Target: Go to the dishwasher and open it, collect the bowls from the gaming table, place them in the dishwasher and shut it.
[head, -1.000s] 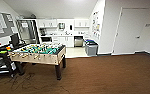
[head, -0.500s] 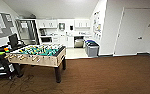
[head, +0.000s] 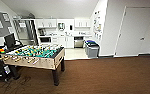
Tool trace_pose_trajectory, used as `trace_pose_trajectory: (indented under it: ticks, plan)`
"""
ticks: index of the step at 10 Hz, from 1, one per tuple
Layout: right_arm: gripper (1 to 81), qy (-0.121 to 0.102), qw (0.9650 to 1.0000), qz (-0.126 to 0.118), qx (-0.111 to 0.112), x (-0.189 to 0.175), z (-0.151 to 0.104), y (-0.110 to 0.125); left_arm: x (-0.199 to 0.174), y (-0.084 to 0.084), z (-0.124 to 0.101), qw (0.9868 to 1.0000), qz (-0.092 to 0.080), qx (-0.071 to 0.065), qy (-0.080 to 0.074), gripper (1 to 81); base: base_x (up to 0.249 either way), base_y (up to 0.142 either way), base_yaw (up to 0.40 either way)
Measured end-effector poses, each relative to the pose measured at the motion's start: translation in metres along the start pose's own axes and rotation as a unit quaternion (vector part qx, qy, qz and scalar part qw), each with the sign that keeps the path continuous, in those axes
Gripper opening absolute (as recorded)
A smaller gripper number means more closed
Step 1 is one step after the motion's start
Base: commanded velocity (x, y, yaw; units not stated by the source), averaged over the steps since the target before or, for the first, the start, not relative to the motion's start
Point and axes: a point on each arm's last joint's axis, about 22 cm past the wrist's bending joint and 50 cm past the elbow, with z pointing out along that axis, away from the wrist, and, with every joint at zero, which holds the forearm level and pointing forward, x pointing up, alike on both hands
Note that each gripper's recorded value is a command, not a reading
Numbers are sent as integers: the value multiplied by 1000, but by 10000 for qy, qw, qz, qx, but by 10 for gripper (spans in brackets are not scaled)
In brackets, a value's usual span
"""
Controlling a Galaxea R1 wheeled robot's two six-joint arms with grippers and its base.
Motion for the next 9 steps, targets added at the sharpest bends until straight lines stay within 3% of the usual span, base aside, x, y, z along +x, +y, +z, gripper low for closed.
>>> trace_pose_trajectory:
  ticks: [6, 9]
  plan:
    - [10, 12, 10000, -9, 1, 2, 0, 0, 4, -1, 0, 10000, 7, 5, 33, 10, 180, -88, 0]
    - [10, 35, 10000, -29, -25, 5, -1, 4, 3, 5, 1, 10000, 3, -38, 37, 10, 179, 0, 0]
